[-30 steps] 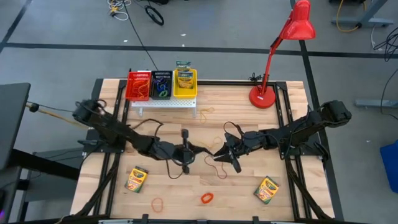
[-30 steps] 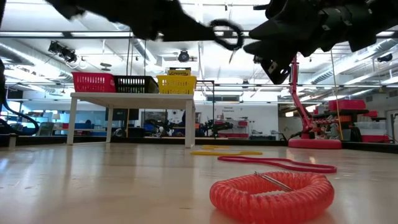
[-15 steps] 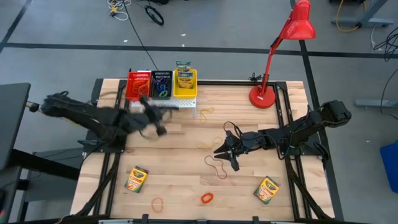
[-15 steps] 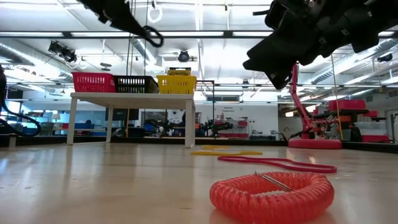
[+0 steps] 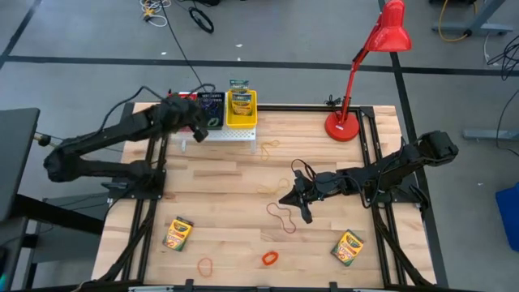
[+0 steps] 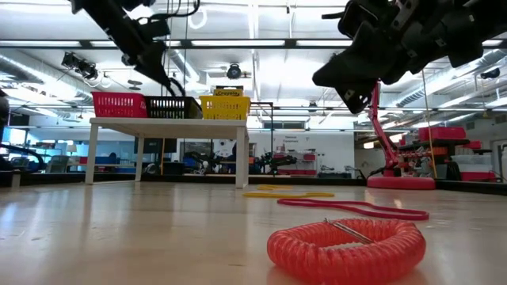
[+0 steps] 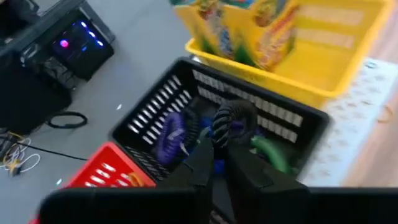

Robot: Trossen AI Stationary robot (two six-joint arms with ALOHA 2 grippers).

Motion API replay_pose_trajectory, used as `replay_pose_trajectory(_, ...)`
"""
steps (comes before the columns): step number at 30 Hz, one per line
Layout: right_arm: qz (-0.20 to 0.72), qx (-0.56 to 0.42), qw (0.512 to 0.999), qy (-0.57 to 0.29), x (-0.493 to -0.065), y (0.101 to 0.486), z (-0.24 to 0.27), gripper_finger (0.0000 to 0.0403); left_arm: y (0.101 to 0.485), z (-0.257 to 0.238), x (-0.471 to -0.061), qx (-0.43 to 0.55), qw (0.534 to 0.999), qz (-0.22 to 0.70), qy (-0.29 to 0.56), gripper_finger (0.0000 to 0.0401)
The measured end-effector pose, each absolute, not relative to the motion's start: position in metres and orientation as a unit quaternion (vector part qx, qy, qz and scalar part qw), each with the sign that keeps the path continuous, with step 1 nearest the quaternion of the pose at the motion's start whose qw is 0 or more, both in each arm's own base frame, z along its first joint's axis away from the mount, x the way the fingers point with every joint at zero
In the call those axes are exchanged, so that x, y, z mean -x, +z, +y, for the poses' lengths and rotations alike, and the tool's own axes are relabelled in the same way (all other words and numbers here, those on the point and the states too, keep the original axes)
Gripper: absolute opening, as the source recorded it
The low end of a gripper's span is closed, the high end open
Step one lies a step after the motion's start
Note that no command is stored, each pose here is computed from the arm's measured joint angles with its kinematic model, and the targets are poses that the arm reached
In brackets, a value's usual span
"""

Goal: Pick & Place Office Desk Supplies
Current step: Put the black spring keychain into the black bin on the shelf, then put the crayon box into the yellow bin on the shelf

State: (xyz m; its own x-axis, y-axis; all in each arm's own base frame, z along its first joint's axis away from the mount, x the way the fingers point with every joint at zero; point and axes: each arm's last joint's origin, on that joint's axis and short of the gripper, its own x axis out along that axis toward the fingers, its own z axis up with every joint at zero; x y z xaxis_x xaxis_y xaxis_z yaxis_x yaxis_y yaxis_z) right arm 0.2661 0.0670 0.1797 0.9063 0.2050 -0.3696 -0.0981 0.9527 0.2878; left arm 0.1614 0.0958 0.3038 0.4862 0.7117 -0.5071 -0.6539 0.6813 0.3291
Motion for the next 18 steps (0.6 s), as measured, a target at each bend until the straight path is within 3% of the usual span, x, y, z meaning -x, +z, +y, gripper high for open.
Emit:
replay_pose_trajectory(11, 0.216, -0.145, 0.964, 0.059, -0.265, 0.177, 0.066, 0.0007, 0.306, 0.106, -0.157, -0.028, 0.879, 0.302, 0.367, 0.0188)
replay_pose_trajectory(15, 0.233, -0.156, 0.959, 0.052, -0.263, 0.176, 0.065, 0.0009, 0.314, 0.087, -0.157, -0.025, 0.924, 0.265, 0.274, 0.0202)
replay_pose_trajectory(18, 0.262, -0.166, 0.950, 0.034, -0.257, 0.175, 0.064, 0.0010, 0.321, 0.066, -0.165, -0.022, 0.953, 0.227, 0.201, 0.0183)
